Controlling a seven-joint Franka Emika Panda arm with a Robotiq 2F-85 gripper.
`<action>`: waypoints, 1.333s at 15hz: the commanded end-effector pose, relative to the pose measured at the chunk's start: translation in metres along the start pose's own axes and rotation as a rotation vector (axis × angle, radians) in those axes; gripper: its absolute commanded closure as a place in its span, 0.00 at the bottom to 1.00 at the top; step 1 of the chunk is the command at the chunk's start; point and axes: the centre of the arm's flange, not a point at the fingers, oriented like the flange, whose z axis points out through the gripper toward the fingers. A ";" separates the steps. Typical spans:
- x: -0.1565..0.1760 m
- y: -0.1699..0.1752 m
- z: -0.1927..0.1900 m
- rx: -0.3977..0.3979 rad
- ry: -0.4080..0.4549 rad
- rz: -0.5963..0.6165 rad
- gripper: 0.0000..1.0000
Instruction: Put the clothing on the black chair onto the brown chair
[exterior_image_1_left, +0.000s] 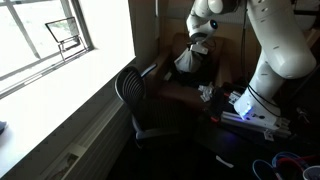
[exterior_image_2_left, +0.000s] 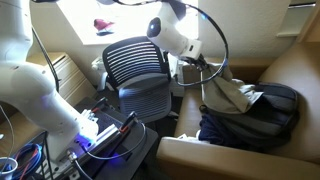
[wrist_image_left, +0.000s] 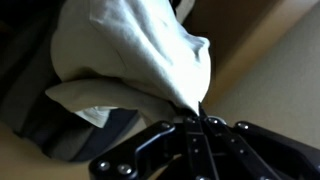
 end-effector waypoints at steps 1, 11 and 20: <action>-0.034 -0.005 0.081 -0.141 -0.083 0.133 1.00; -0.070 -0.073 0.097 -0.182 -0.259 0.572 1.00; 0.039 -0.195 0.060 -0.017 0.168 0.804 1.00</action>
